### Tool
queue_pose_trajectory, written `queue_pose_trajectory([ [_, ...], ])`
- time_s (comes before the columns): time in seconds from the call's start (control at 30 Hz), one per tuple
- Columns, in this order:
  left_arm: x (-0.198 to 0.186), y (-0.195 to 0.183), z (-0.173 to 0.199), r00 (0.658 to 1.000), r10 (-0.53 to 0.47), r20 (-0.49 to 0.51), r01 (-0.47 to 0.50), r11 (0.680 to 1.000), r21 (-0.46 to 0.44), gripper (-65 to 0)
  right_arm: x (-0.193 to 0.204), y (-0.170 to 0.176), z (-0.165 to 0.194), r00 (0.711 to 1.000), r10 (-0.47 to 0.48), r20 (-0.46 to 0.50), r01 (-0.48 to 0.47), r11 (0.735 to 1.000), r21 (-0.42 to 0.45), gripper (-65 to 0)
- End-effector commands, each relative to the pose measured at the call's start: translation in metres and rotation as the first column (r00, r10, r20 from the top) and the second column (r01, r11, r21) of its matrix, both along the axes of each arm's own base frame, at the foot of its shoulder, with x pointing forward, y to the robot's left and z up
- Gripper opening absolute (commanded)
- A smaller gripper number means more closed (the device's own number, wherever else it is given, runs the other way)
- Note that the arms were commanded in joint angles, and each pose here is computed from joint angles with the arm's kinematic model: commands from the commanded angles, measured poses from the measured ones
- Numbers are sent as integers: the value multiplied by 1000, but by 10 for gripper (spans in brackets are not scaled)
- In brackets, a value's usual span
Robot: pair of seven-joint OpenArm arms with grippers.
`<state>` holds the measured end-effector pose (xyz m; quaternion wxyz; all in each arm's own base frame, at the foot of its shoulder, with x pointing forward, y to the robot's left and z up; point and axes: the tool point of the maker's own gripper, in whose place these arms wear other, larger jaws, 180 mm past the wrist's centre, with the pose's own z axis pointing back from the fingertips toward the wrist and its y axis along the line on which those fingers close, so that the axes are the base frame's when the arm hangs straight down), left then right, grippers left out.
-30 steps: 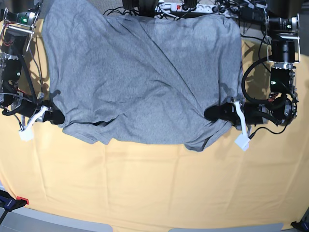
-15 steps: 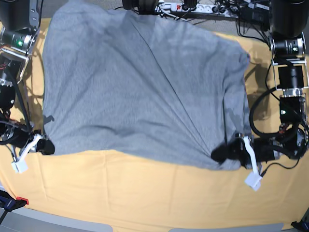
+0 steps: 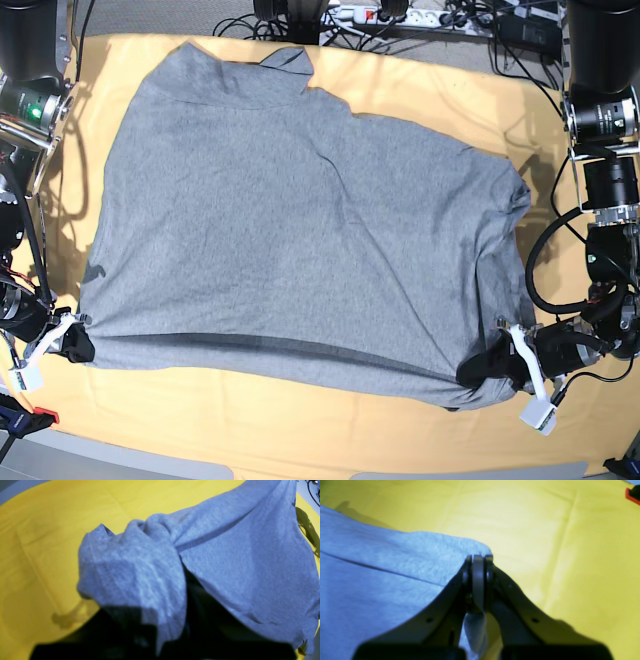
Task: Layout the t-shirt on the table in an organized manner, then fold the t-shirt properly
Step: 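Pull the hem corners toward the robot with both grippers, flattening the shirt, then release the hem and raise both grippers away from the shirt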
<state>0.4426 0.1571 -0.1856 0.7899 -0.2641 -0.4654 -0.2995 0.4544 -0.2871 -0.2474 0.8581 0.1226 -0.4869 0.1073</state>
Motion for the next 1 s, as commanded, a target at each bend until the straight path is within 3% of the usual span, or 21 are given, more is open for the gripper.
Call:
queue_pose_trajectory([
  [0.0, 7, 2, 33, 996, 3, 89, 0, 999, -37, -650, 10, -7, 32, 995, -8, 98, 8, 1000, 1, -650],
  [0.27, 12, 8, 28, 995, 31, 98, -32, 999, 7, -650, 11, -9, 34, 994, -13, 110, 14, 1000, -7, -650],
  [0.3, 13, 9, 29, 994, 35, 105, -36, 999, 7, -580, 12, -9, 36, 992, -16, 124, 17, 1000, -6, -650],
  [0.33, 15, 10, 30, 993, 42, 113, -44, 999, 16, -487, 14, -11, 37, 990, -22, 138, 24, 1000, -17, -608],
  [0.4, 18, 13, 32, 990, 54, 132, -58, 998, 24, -290, 18, -24, 39, 985, -97, 146, 102, 994, -28, -472],
  [0.47, 24, 20, 32, 986, 115, 118, -119, 993, 20, -143, 21, -38, 39, 975, -171, 139, 179, 983, -48, -329],
  [0.53, 30, 29, 29, 978, 183, 95, -186, 982, 26, -153, 22, -48, 40, 966, -223, 128, 231, 971, -57, -256],
  [0.7, 29, 41, 15, 973, 230, 38, -232, 968, 98, -154, 20, -51, 54, 975, -190, 111, 198, 979, -56, -256],
  [0.9, -7, 35, -3, 985, 91, -147, -72, 990, 124, -154, -10, -31, 63, 1000, 6, 24, -7, 1000, 23, -260],
  [0.97, -18, 30, 3, 986, 30, -161, -20, 998, 61, -154, -26, -29, 63, 999, 50, 1, -50, 996, 74, -260],
])
